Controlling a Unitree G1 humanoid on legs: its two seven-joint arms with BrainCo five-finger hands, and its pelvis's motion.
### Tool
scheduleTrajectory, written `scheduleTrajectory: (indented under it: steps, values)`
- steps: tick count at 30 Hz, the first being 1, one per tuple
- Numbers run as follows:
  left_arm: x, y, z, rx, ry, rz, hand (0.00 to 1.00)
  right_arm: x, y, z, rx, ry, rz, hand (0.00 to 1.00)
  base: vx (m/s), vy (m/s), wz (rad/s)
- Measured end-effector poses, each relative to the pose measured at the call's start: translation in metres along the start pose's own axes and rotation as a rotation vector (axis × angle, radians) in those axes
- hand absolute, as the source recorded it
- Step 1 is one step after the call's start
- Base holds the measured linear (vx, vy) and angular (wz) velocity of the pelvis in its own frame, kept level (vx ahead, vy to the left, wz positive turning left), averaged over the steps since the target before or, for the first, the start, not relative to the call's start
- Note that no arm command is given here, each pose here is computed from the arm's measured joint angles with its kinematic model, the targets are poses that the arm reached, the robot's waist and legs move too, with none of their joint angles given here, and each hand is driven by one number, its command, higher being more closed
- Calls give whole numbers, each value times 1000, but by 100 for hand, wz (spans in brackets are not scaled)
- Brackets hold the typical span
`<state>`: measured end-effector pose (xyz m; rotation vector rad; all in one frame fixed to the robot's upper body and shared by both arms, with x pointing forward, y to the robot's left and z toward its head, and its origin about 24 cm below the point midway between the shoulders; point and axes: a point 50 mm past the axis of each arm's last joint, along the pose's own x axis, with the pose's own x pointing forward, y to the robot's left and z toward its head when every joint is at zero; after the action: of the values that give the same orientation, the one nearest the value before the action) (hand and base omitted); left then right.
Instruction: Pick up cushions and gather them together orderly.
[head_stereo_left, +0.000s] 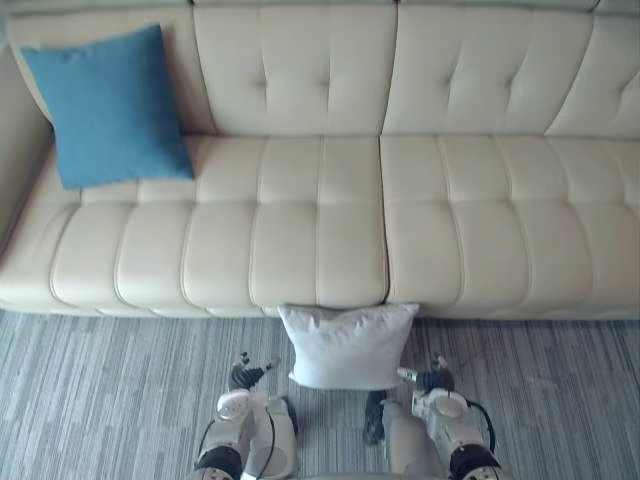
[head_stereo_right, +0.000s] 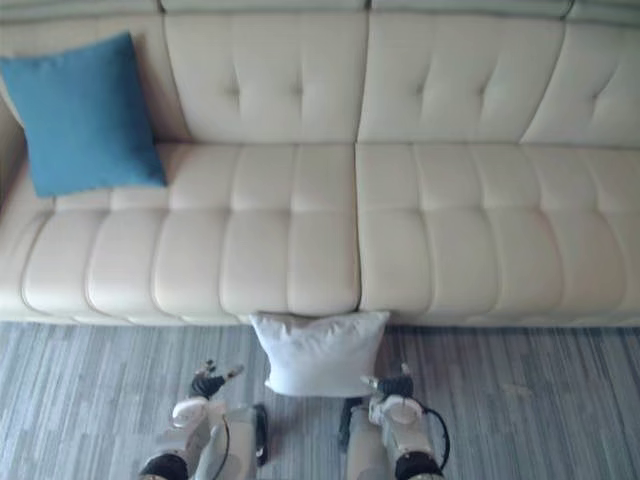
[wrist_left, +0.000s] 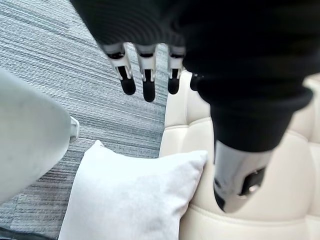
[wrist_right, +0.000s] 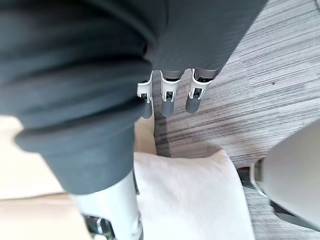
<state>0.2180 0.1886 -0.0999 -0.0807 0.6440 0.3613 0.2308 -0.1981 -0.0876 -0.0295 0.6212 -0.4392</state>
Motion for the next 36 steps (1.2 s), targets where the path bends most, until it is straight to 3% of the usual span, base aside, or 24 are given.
scheduleTrajectory:
  steps: [9, 15, 16, 22, 29, 30, 31, 36]
  values:
    - [17, -14, 76, -95, -193, 0, 0, 15, 11, 73, 131, -158, -38, 0, -128, -70, -3]
    - [19, -21, 180, -135, -450, -29, 0, 14, 17, 194, 217, -445, -15, 0, -98, -43, 3]
    - [19, -22, 183, -135, -457, -31, 0, 13, 17, 197, 219, -453, -15, 0, -94, -26, -3]
    - [-5, -33, 271, -166, -705, -72, 0, -11, 16, 283, 286, -668, 1, 0, -39, -11, -3]
    - [-37, -67, 324, -228, -844, -141, 0, -37, 38, 323, 377, -743, 59, 0, -29, -4, 6]
    - [-42, -73, 328, -237, -856, -148, 0, -38, 41, 324, 379, -742, 63, 100, -28, -4, 9]
    - [-46, -78, 329, -251, -866, -153, 100, -40, 44, 324, 375, -745, 63, 100, -35, -3, 10]
    - [-66, -93, 341, -299, -928, -157, 100, -54, 62, 332, 364, -786, 79, 100, -40, 6, 3]
